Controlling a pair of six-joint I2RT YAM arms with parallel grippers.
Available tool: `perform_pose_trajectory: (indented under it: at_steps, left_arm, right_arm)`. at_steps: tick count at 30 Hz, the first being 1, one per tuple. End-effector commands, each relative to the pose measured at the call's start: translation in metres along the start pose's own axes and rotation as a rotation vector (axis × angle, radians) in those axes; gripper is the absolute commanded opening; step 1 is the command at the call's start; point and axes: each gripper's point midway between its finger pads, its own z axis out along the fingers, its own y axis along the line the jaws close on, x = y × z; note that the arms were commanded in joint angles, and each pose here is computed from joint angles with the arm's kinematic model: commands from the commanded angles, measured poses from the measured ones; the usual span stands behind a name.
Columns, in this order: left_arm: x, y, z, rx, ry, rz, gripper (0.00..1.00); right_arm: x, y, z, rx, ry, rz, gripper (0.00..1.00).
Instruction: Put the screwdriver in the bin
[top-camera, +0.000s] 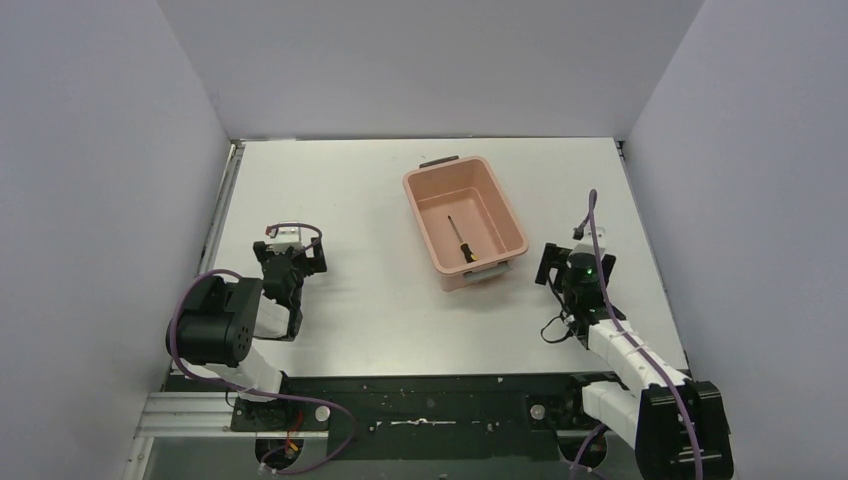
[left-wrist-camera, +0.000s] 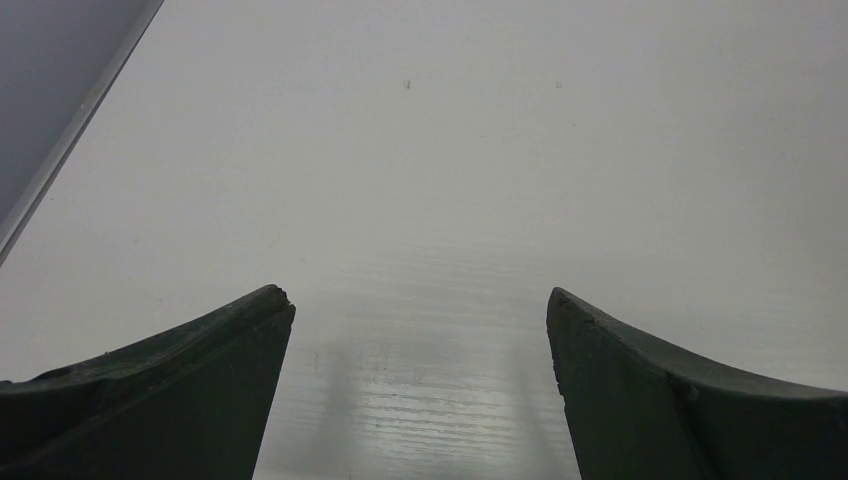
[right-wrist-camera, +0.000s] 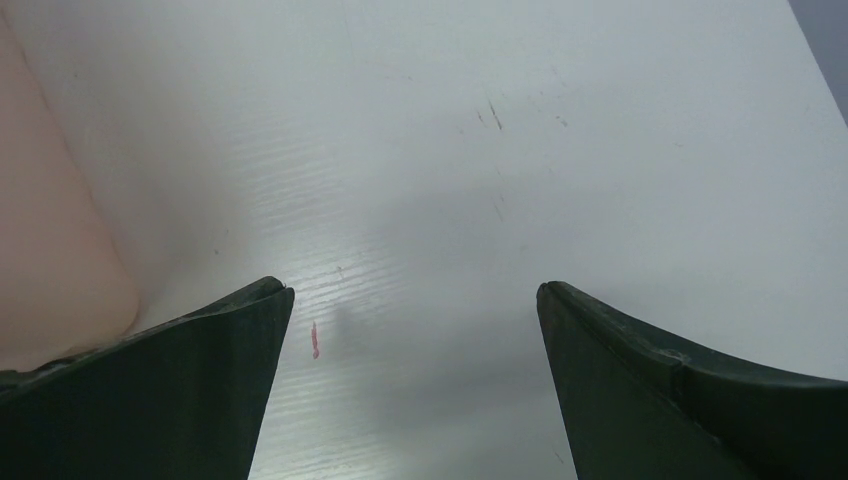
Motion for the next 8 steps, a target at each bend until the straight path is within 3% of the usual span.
perform_pose_trajectory:
  at_steps: [1,8]
  left_arm:
    - [-0.0140,-0.0013,0.0033,0.008,-0.046,-0.010,0.97]
    - [-0.0135,-0.0020,0.0036,0.010,-0.043,-0.011,0.97]
  right_arm:
    - [-0.0543,-0.0009,-0.0036,0.010,-0.228,0.097,1.00]
    - [-0.0552,0.0004,-0.0026,0.003,-0.237,0.096,1.00]
